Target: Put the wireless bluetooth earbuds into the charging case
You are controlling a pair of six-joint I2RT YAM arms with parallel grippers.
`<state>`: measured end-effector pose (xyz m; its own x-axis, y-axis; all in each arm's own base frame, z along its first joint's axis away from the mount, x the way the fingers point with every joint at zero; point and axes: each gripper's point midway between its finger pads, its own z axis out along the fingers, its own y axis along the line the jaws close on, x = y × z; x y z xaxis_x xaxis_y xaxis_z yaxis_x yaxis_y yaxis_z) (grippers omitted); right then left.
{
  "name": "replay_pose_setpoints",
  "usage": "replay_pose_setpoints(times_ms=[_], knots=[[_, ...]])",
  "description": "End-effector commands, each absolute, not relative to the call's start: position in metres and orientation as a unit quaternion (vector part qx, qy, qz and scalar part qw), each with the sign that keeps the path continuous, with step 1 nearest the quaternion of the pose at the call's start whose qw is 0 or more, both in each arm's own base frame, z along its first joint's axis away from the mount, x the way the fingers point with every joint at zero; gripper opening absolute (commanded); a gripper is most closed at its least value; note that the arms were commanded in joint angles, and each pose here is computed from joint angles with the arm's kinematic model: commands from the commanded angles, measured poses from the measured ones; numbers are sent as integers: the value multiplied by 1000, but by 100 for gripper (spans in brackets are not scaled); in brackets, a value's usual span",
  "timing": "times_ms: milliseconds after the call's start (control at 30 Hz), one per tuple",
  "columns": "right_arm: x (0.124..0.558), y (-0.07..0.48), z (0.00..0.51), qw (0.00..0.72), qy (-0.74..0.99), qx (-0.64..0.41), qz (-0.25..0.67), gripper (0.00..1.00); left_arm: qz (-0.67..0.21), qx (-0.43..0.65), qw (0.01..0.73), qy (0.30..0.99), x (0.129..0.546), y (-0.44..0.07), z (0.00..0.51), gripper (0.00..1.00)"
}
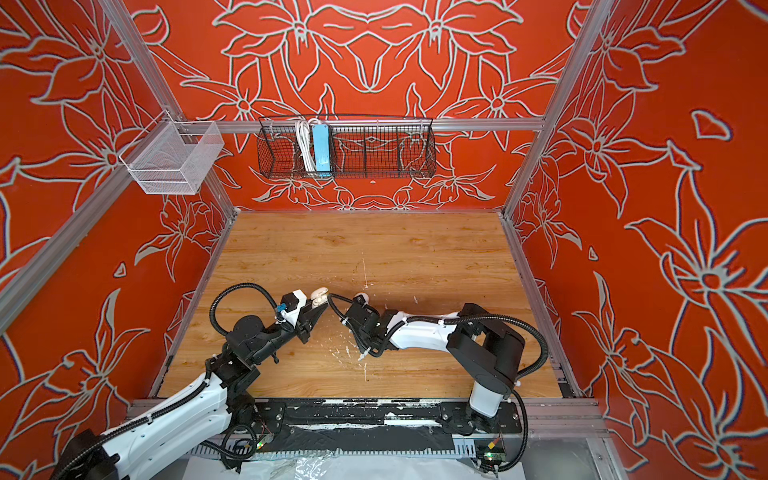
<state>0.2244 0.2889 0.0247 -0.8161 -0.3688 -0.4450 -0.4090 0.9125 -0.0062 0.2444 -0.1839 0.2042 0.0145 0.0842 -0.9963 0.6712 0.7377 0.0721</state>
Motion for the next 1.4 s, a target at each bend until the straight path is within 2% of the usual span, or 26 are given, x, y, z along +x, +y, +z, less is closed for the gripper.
replay_pose_setpoints(times_ms=[0, 400, 633, 833, 967, 1033, 1100, 1167, 1267, 1333, 1367], knots=[[224, 271, 25, 228, 954, -194, 19, 29, -225, 289, 671, 644, 244, -185, 221, 0], [229, 261, 26, 240, 953, -182, -7, 30, -225, 288, 672, 643, 243, -185, 222, 0], [227, 267, 39, 246, 951, -185, 20, 30, -230, 292, 673, 639, 242, -186, 224, 0], [231, 269, 82, 290, 941, -164, 59, 30, -218, 286, 675, 645, 244, -182, 222, 0], [236, 264, 116, 313, 938, -115, 91, 38, -221, 287, 673, 645, 244, -183, 222, 0], [239, 257, 133, 315, 941, -70, 100, 39, -223, 288, 671, 646, 244, -184, 221, 0], [240, 246, 149, 315, 944, -8, 97, 45, -225, 288, 673, 643, 243, -184, 223, 0], [237, 257, 163, 315, 939, -26, 132, 59, -229, 288, 674, 640, 242, -185, 226, 0], [235, 247, 175, 339, 929, -21, 147, 70, -230, 289, 675, 639, 241, -185, 226, 0], [234, 244, 181, 370, 914, -69, 154, 87, -224, 286, 677, 641, 241, -183, 226, 0], [234, 239, 183, 382, 908, -62, 158, 93, -221, 283, 677, 642, 242, -181, 226, 0]])
